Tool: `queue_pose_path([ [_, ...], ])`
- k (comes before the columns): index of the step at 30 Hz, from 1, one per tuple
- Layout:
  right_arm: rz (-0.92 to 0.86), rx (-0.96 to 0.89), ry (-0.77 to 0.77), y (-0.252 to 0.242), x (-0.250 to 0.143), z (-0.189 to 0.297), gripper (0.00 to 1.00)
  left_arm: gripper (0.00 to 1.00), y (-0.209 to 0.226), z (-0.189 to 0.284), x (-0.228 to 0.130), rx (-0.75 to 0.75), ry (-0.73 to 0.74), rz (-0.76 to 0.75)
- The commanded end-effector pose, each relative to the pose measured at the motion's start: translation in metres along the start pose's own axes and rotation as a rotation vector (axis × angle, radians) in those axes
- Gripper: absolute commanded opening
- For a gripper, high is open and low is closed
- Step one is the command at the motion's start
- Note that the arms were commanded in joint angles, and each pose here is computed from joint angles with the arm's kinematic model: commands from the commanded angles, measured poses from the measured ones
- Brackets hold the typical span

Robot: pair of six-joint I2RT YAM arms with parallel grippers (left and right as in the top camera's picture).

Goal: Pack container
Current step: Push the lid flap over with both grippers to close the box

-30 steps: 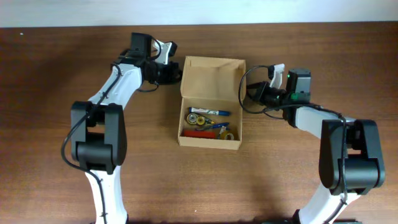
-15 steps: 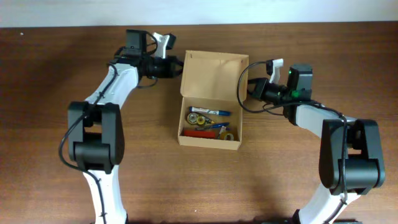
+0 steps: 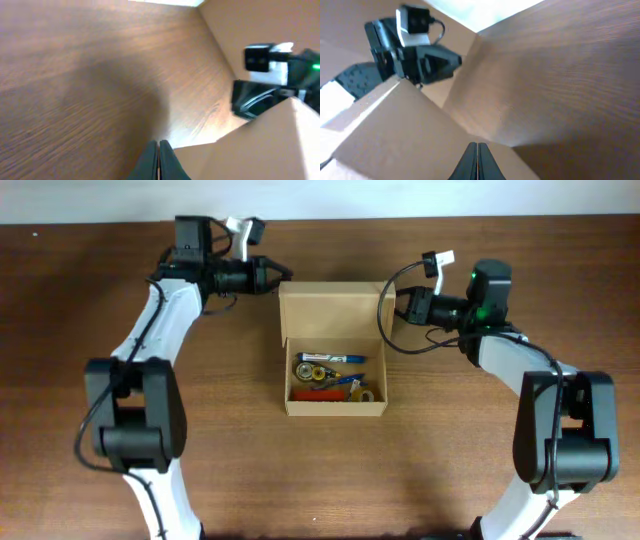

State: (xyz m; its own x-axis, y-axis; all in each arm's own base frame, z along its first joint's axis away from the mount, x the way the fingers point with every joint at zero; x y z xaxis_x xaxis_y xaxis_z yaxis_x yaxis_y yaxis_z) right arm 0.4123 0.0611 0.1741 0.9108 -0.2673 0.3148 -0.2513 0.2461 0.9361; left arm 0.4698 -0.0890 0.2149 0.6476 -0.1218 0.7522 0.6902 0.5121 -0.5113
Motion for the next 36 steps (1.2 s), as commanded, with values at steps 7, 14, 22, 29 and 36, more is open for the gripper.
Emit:
queue_pose_path([
  [7, -0.112, 0.077, 0.13, 0.013, -0.012, 0.003, 0.04, 0.02, -0.04, 0.029, 0.007, 0.04, 0.079, -0.15],
  [14, -0.126, 0.074, 0.132, 0.013, -0.013, 0.003, 0.04, 0.02, -0.045, 0.031, -0.008, 0.012, 0.153, -0.141],
  [22, -0.082, 0.098, 0.137, 0.031, -0.012, 0.007, 0.04, 0.02, -0.053, 0.032, -0.005, 0.005, 0.151, -0.168],
  [29, -0.056, 0.103, 0.132, 0.057, -0.013, 0.014, 0.04, 0.02, -0.073, 0.046, 0.001, 0.026, 0.158, -0.23],
  [36, -0.168, 0.064, 0.146, 0.054, -0.022, 0.014, 0.04, 0.02, -0.086, 0.06, -0.003, 0.101, 0.232, -0.24],
])
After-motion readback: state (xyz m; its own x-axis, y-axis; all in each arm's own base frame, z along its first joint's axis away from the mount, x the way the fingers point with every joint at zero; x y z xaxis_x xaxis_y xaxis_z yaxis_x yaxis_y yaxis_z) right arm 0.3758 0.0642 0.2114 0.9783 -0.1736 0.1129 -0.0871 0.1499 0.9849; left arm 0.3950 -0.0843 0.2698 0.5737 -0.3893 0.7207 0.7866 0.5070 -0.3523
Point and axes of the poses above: each gripper's point midway between its finger pads, its own z axis back along the fingers, its own y axis along the line the jaws close on, x = y × z, the point moved 10 cm from there along z, back along the fingers, and after that the axes turned 13 degrees about -z, right-handed, at the moved point
